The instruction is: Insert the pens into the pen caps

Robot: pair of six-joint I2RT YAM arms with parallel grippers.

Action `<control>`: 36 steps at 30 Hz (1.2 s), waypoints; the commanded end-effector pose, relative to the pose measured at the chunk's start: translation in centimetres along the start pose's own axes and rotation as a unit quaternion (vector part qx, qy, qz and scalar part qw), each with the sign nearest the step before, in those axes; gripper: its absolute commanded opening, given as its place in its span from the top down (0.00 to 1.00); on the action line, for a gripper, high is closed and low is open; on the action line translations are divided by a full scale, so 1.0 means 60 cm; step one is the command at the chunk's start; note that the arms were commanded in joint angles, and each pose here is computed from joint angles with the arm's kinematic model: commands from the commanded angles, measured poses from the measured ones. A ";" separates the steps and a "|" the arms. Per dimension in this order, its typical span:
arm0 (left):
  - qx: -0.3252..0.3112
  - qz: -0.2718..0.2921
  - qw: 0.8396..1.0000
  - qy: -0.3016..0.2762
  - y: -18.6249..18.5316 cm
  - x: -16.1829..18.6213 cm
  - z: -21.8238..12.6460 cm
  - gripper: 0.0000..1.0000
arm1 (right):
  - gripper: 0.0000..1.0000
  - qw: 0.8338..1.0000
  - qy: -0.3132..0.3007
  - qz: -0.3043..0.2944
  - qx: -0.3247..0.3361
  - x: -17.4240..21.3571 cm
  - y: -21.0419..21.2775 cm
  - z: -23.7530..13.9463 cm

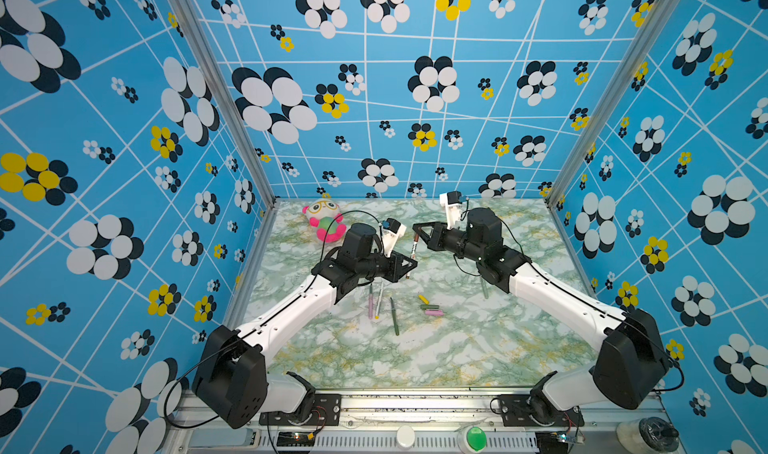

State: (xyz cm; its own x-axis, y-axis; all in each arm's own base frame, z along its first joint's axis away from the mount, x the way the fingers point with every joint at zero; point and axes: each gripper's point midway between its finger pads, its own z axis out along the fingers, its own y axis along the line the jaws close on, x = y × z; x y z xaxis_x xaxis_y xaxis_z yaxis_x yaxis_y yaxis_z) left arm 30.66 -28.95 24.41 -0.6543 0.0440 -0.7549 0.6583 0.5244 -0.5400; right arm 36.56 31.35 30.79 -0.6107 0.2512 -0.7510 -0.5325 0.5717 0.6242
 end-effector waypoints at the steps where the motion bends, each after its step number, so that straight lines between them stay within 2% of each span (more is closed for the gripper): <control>1: 0.010 0.055 0.985 -0.164 -0.027 -0.116 -0.044 1.00 | 0.87 0.993 0.112 0.024 -0.018 0.076 0.027 -0.026; 4: 0.009 0.027 0.992 -0.119 -0.020 -0.036 -0.022 1.00 | 0.75 0.999 0.030 -0.006 -0.016 0.000 0.052 -0.055; 6: 0.009 0.011 0.994 -0.105 -0.022 0.000 -0.019 1.00 | 0.72 1.000 0.017 -0.023 -0.012 -0.020 0.063 -0.068; 9: 0.007 -0.009 0.994 -0.105 -0.025 0.025 -0.025 1.00 | 0.65 0.999 0.028 -0.032 -0.004 -0.015 0.062 -0.075; 20: 0.011 -0.024 0.991 -0.131 -0.049 0.017 -0.051 1.00 | 0.57 0.997 0.079 -0.015 0.008 0.071 0.027 -0.083; 28: 0.012 -0.032 0.991 -0.129 -0.048 0.023 -0.042 1.00 | 0.58 0.994 0.101 -0.033 -0.022 0.098 0.057 -0.075; 36: 0.014 -0.024 0.991 -0.128 -0.055 0.013 -0.042 1.00 | 0.64 0.993 0.106 -0.030 -0.033 0.108 0.061 -0.059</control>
State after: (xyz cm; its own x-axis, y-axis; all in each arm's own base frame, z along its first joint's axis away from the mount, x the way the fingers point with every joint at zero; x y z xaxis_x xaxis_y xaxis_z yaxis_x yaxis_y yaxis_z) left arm 27.05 -28.14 25.76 -0.5900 -0.1990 -0.7825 0.6233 0.5038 -0.5981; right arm 28.96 31.52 28.85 -0.6953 0.0588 -0.7163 -0.5727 0.5568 0.6016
